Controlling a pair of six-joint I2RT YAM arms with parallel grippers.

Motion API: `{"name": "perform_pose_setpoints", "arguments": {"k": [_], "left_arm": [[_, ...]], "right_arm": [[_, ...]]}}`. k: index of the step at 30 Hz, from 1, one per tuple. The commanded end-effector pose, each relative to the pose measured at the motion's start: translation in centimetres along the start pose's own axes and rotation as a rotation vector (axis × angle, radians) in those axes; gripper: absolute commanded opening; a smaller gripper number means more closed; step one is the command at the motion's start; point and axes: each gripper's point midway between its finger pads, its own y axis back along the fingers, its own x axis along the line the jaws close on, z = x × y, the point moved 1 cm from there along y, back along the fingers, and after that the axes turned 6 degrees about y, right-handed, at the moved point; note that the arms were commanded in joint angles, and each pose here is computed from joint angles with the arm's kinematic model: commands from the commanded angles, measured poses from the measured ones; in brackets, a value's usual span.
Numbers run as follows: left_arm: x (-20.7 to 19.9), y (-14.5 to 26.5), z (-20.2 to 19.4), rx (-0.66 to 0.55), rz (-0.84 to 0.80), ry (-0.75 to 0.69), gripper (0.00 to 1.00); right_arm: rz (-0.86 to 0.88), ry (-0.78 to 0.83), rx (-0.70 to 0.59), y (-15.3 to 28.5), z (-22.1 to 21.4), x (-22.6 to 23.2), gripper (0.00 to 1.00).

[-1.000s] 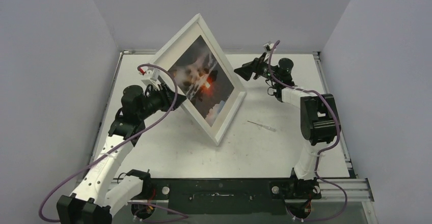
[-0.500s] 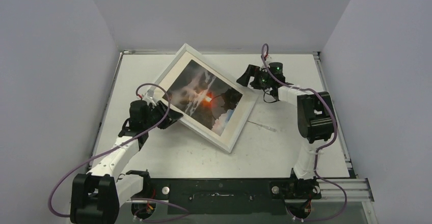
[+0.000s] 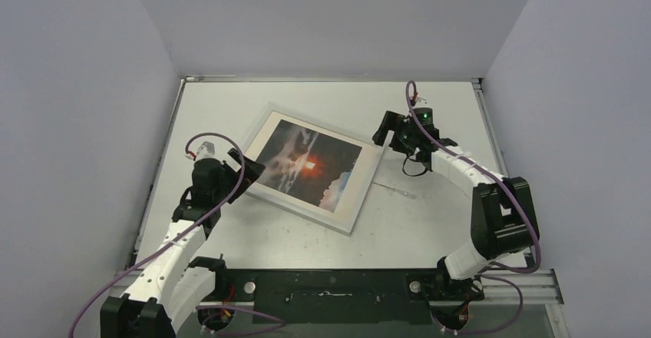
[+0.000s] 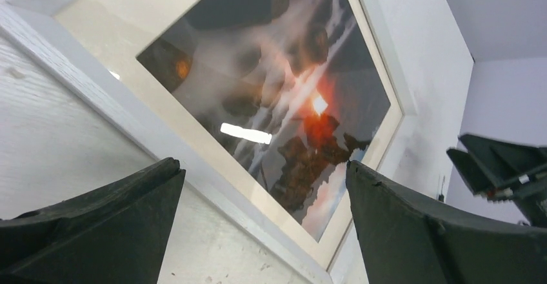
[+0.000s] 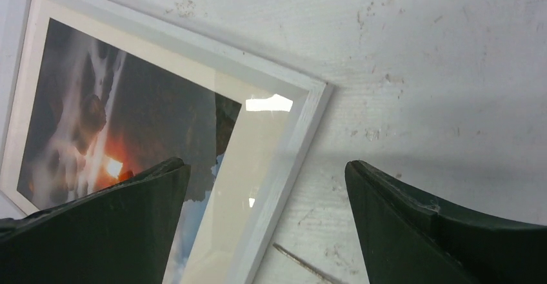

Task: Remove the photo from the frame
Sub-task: Turn over the photo frame at the center of the board, then remove the photo frame item from the photo frame.

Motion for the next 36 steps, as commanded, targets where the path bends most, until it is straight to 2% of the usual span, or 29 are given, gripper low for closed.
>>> {"name": "perform_pose_setpoints", "arguments": {"k": [1,6,11,13,16,18,21,24,30,32,36], "left_arm": [[0.0,1.0,3.7,-0.153,0.113,-0.042,0.97],[-0.8,0.9,7.0,-0.280,0.163,-0.145,0.99],[-1.9,-1.1,9.0,-0.404,0.190,-0.262,1.00],[-1.9,-2.4,9.3,-0.419,0.217,-0.295,1.00],[-2.7,-4.4,10.4,-0.438,0.234,-0.339,1.00],[-2.6,-5.3,11.4,-0.446,0.283,-0.388,1.00],[-2.2,-6.6,12.5,-0.425,0.345,-0.441,1.00],[-1.0,-8.0,12.9,-0.363,0.350,-0.418,1.00],[0.5,-10.2,11.7,-0.265,0.351,-0.387,1.00],[1.2,-10.8,10.9,-0.218,0.366,-0.368,0.99],[2.8,-11.8,9.6,-0.153,0.398,-0.360,0.99]], "right_arm": [[-0.060,-0.026,0.035,2.3,-1.9,0.6,0.93],[-0.179,-0.090,0.027,3.6,-3.8,2.1,0.84],[-0.122,-0.126,0.074,3.4,-6.9,4.6,0.64],[-0.100,-0.131,0.095,3.2,-8.2,5.3,0.52],[-0.107,-0.131,0.147,2.8,-10.1,5.9,0.50],[-0.124,-0.136,0.171,2.7,-11.2,5.9,0.54],[-0.129,-0.134,0.190,2.6,-12.7,5.9,0.60],[-0.134,-0.124,0.218,2.4,-13.6,5.7,0.60],[-0.170,-0.075,0.237,1.5,-12.6,3.4,0.54],[-0.171,-0.077,0.240,1.0,-11.7,2.3,0.49],[-0.146,-0.065,0.237,0.2,-9.3,1.3,0.29]]}}
